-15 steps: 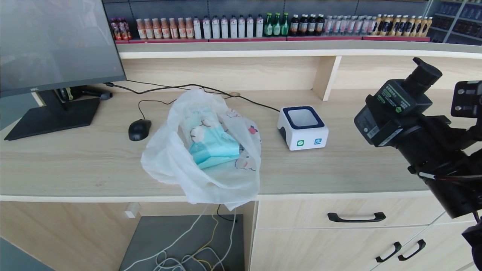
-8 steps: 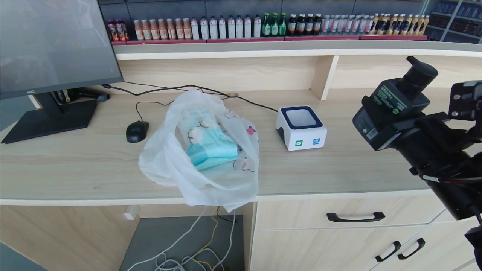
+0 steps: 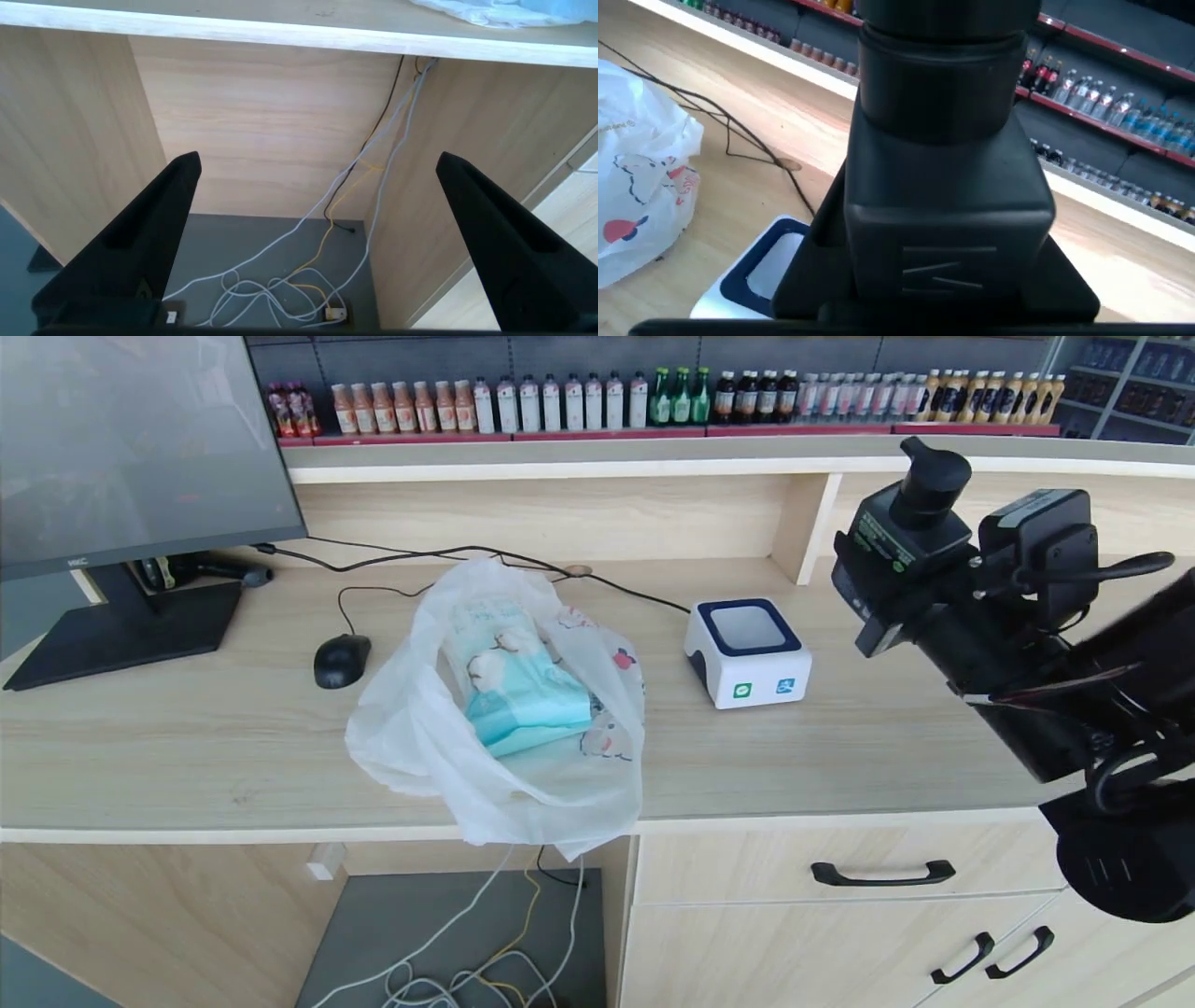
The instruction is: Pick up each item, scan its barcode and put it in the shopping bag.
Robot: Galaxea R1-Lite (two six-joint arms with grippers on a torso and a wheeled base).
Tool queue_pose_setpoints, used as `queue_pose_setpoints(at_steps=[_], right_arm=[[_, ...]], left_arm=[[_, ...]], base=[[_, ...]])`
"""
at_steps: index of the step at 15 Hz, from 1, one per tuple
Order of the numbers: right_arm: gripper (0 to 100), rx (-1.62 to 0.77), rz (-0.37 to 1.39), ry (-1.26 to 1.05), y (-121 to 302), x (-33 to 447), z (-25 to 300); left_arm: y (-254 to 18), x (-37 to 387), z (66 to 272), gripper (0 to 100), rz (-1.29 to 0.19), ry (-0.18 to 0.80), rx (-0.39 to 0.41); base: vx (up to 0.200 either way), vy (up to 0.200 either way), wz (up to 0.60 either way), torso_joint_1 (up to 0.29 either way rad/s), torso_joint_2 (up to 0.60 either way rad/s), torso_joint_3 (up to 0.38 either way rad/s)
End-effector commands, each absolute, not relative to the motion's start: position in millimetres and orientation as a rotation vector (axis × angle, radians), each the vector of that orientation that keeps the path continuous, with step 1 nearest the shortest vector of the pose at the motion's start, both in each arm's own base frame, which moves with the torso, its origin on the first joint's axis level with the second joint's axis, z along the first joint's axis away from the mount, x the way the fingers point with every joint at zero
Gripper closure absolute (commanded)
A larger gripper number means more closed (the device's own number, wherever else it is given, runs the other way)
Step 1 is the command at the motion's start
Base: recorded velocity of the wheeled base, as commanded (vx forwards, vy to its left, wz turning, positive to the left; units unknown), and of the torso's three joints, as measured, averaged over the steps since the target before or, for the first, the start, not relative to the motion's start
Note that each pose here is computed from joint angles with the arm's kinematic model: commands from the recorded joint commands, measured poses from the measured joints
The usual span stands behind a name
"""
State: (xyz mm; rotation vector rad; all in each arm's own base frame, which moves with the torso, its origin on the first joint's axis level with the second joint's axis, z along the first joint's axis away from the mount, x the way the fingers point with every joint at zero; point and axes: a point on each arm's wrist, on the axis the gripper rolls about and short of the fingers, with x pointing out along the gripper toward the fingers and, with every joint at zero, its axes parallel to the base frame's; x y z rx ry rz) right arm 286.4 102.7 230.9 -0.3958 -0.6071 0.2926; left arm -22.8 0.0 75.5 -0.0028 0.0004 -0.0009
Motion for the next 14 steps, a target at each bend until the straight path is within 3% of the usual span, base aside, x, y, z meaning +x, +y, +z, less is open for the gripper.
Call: queue_pose_setpoints(at_steps=[1,8,14], right_arm=[[100,-0.451,0.313,-0.578,109.2,310.2,211.2],[100,-0.495,0.340,-0.714,126.0,354.1,220.7],[100,-0.655,0.505,-0.853,136.5,362.1,221.2]], left_arm=[[0.0,-22.8,75.5,0,-0.002,0.000,-0.003],[0.0,-22.8,75.5,0,-0.002,0.000,-0.003],[0.0,-22.8,75.5,0,-0.002,0.000,-0.003]], base=[[0.000,0.000,0.00,0.000,0.00,0.000],[0.000,0.000,0.00,0.000,0.00,0.000],[0.000,0.000,0.00,0.000,0.00,0.000]])
